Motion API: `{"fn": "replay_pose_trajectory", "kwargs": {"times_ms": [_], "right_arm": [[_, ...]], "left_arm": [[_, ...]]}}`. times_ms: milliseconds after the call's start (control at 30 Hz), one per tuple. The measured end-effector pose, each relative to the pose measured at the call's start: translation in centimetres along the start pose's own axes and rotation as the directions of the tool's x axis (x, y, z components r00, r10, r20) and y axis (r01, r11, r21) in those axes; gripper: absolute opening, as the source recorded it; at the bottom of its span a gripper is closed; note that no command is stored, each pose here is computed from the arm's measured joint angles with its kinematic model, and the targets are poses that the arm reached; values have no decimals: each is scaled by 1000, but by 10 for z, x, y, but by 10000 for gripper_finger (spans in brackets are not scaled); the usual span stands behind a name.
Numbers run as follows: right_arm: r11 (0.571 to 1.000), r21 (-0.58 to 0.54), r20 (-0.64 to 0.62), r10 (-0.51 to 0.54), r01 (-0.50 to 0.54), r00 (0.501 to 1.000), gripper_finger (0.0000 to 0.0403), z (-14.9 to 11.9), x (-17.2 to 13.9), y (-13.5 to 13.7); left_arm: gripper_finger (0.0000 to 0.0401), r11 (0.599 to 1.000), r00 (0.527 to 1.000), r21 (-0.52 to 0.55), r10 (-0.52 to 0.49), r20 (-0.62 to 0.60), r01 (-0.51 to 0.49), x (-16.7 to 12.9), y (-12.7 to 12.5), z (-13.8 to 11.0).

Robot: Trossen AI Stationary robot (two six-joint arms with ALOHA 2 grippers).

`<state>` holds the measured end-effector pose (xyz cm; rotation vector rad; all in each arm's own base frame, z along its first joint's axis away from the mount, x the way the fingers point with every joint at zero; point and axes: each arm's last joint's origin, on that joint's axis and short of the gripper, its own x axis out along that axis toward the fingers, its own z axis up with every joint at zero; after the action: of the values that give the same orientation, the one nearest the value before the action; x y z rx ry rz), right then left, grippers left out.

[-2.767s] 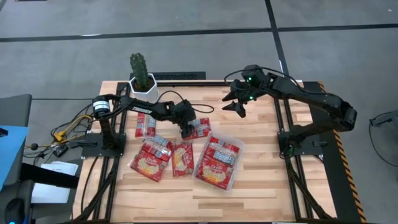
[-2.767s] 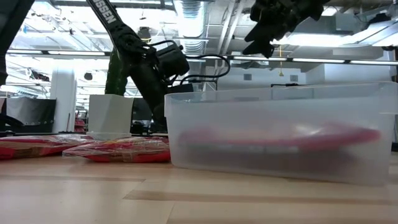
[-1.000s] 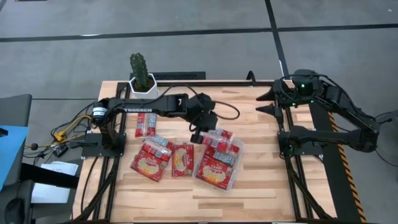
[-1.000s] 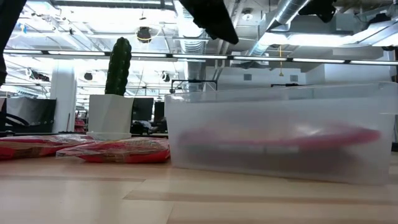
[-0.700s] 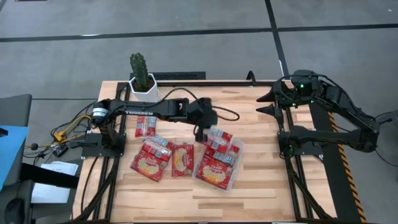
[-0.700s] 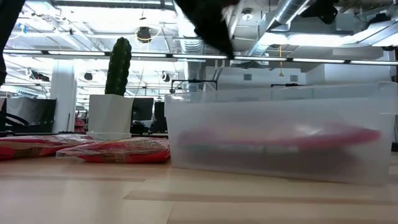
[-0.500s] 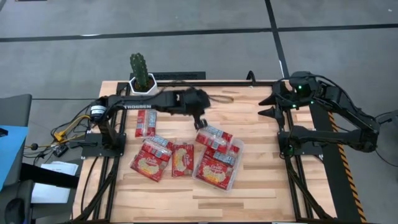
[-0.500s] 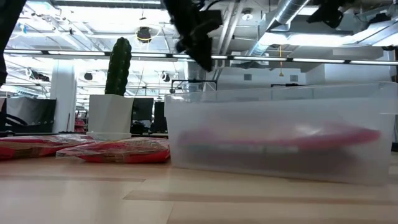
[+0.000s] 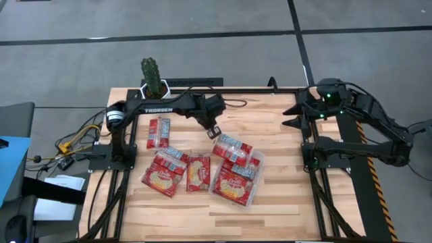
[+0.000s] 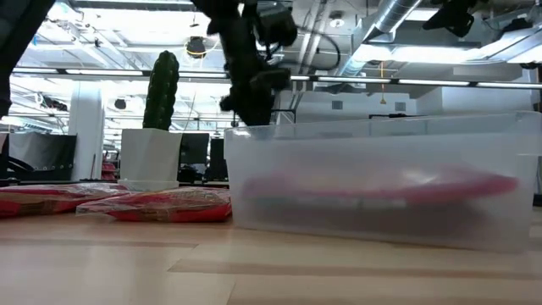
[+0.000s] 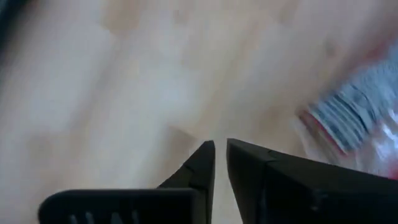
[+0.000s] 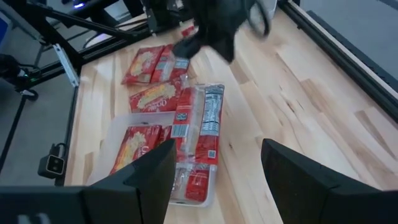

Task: Sort popcorn bags into baskets
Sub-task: Put the red popcorn bag into the transparent bin

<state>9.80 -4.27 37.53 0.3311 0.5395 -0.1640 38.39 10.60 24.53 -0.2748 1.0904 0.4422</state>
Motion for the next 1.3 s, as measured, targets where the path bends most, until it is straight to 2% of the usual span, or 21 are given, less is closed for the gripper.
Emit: {"fn": "replay_pose_trajectory", "kwargs": {"times_ms": [67,133,267,567,667,833,933,1033,1100,1200,1300], "right_arm": [[1000,-3,8,1,-1,1000,260,-1,-3,1],[1000,-8,19,2,-2,1000,260,-3,-6,2],[1000,-17,41,3,-2,999,260,-5,-12,4],[999,-13,100,-45,47,994,260,-11,-27,8],[999,-14,109,-45,47,993,260,-13,-29,8],[999,-7,113,-45,46,993,260,-13,-30,9],[999,12,113,-43,42,993,260,-13,-30,9],[999,17,105,-43,41,994,260,-15,-32,9],[999,25,91,-44,42,995,260,-19,-34,10],[999,31,73,-47,44,996,260,-23,-36,10],[998,33,70,-47,45,996,260,-27,-40,11]], "left_arm": [[18,997,997,-23,-75,-27,75,13,-3,-11],[7,990,992,-67,-127,1,126,24,-7,-15],[3,967,973,-108,-228,22,229,29,-17,-21],[1,946,945,-70,-307,114,316,24,-55,-20],[0,947,943,-60,-305,133,315,22,-64,-22],[0,942,942,-79,-316,115,326,19,-72,-24],[0,936,937,-69,-342,65,346,2,-74,-22],[0,956,956,-6,-293,28,293,-30,-73,-29],[0,981,980,10,-194,37,194,-54,-71,-40],[0,997,991,-13,-76,113,77,-82,-75,-62],[3,992,985,-97,-66,158,82,-95,-81,-94]]}}
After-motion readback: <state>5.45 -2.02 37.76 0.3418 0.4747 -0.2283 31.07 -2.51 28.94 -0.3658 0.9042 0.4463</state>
